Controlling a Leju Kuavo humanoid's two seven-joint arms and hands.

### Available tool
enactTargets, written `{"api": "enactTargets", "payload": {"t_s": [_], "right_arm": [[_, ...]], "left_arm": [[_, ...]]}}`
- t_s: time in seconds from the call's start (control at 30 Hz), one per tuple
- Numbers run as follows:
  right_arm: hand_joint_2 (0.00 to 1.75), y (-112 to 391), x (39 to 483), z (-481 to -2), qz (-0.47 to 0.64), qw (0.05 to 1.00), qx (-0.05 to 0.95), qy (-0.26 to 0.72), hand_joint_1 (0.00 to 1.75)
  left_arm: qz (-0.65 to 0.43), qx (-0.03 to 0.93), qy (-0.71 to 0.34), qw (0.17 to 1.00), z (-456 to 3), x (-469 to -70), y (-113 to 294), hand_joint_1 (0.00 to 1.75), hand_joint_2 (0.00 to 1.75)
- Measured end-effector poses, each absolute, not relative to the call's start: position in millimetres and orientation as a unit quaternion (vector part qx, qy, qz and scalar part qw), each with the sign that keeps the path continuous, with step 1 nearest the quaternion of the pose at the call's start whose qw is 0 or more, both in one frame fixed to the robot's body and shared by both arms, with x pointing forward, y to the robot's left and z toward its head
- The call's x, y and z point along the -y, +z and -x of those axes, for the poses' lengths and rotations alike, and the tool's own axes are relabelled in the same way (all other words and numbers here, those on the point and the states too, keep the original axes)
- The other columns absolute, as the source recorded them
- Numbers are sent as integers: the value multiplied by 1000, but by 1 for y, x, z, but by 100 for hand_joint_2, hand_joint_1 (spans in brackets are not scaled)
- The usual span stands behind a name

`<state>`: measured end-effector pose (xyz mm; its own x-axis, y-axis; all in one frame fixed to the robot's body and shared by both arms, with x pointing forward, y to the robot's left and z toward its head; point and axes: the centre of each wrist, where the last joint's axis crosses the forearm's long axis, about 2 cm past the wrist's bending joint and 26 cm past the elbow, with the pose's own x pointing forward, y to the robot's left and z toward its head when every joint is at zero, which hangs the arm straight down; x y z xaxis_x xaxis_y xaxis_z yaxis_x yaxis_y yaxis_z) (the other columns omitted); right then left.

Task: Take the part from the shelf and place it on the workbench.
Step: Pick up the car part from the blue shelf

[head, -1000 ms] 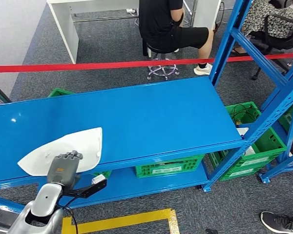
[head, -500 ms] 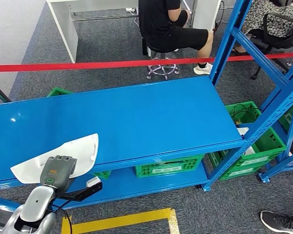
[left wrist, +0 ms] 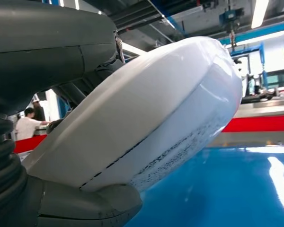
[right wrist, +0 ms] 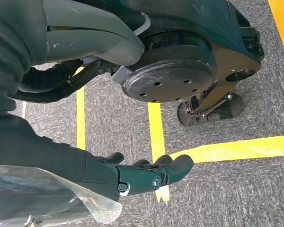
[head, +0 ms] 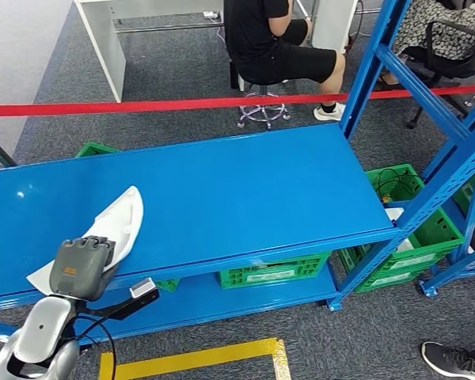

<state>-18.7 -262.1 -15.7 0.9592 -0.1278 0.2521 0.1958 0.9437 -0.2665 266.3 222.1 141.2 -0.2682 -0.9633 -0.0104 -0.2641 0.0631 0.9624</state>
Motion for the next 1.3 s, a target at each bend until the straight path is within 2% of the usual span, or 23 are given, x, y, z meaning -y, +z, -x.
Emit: {"api": "enactTargets", "payload": {"t_s": [0.33,0.5,0.6,0.67,0.73,0.8,0.87,1.3], "right_arm": [[175,-15,263,21,146,979,115,-82,0],[175,-15,263,21,147,979,120,-80,0],[175,-15,262,21,146,979,121,-79,0],[175,-15,262,21,146,978,123,-79,0],[175,-15,262,20,146,978,123,-78,0],[175,-15,262,20,147,979,123,-75,0],[175,-15,262,20,149,978,123,-73,0],[175,-15,263,18,157,976,135,-74,0]], "left_arm": [[-480,634,-485,363,-262,-224,138,175,175],[-476,635,-486,367,-261,-225,137,159,175],[-472,633,-489,370,-260,-227,135,171,175],[-471,632,-491,370,-259,-227,134,170,175],[-469,629,-496,372,-259,-227,134,157,175],[-466,624,-502,376,-259,-227,132,162,175],[-464,620,-507,379,-259,-228,131,175,175],[-459,607,-519,389,-259,-229,122,175,175]]}}
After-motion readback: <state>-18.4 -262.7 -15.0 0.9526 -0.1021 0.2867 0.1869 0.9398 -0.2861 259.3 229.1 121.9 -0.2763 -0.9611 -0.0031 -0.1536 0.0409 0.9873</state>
